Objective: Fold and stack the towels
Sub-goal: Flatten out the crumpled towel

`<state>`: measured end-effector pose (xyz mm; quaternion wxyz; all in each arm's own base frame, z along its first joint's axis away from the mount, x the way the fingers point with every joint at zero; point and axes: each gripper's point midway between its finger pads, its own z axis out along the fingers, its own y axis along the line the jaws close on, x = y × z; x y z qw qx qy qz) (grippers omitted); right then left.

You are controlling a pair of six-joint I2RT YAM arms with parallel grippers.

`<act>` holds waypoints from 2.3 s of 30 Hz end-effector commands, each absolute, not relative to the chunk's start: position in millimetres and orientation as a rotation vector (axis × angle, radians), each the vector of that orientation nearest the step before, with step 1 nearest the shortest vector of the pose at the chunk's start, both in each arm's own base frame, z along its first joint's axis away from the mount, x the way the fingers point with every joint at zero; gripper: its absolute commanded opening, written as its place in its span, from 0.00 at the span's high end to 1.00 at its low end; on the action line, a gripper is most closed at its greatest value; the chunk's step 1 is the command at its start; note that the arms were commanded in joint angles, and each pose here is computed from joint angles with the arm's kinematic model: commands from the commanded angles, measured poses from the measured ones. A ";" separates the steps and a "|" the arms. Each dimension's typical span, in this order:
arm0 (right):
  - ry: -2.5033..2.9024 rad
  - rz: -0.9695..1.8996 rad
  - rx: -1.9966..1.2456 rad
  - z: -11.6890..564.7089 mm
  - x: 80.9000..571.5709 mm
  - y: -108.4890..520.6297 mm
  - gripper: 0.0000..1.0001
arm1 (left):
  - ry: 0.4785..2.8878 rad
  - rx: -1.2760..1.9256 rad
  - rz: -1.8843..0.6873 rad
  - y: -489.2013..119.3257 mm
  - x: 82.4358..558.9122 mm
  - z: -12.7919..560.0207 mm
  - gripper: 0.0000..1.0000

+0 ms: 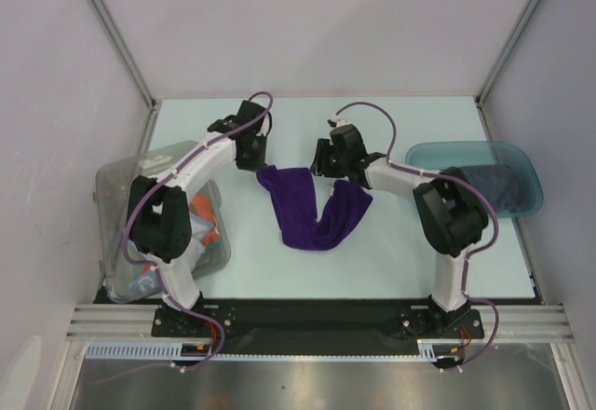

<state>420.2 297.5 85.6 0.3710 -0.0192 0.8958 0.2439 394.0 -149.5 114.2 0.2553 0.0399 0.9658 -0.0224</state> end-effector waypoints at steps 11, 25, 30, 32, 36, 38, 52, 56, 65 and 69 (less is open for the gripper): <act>2.301 0.391 -0.322 45.4 463.0 318.6 0.55 | 2.560 0.131 -0.145 -149.6 397.3 123.5 1.00; 2.394 0.259 -0.341 13.3 453.0 330.2 0.55 | 2.541 0.093 -0.126 -145.6 397.6 126.5 1.00; 2.426 0.200 -0.328 0.5 452.0 324.2 0.75 | 2.532 0.072 -0.126 -144.7 397.4 128.1 1.00; 2.424 0.193 -0.325 -1.8 453.4 324.0 0.82 | 2.525 0.057 -0.123 -143.6 397.3 129.9 1.00; 2.429 0.165 -0.336 -6.7 452.2 324.1 1.00 | 2.524 0.023 -0.135 -142.8 396.5 130.6 1.00; 2.432 0.149 -0.324 -8.4 451.6 322.0 1.00 | 2.529 0.019 -0.139 -142.8 395.7 128.5 1.00; 2.013 0.240 -0.087 226.2 446.8 223.7 1.00 | 2.219 0.303 -0.274 -161.6 411.0 251.0 1.00; 1.787 0.250 0.004 340.2 407.6 182.6 1.00 | 1.979 0.375 -0.373 -168.6 389.9 345.0 1.00; 1.301 0.400 0.064 490.7 270.5 121.8 1.00 | 1.520 0.526 -0.739 -189.6 269.5 488.9 1.00; 1.158 0.592 -0.026 530.8 212.6 122.0 1.00 | 1.302 0.576 -0.979 -203.7 206.1 535.1 1.00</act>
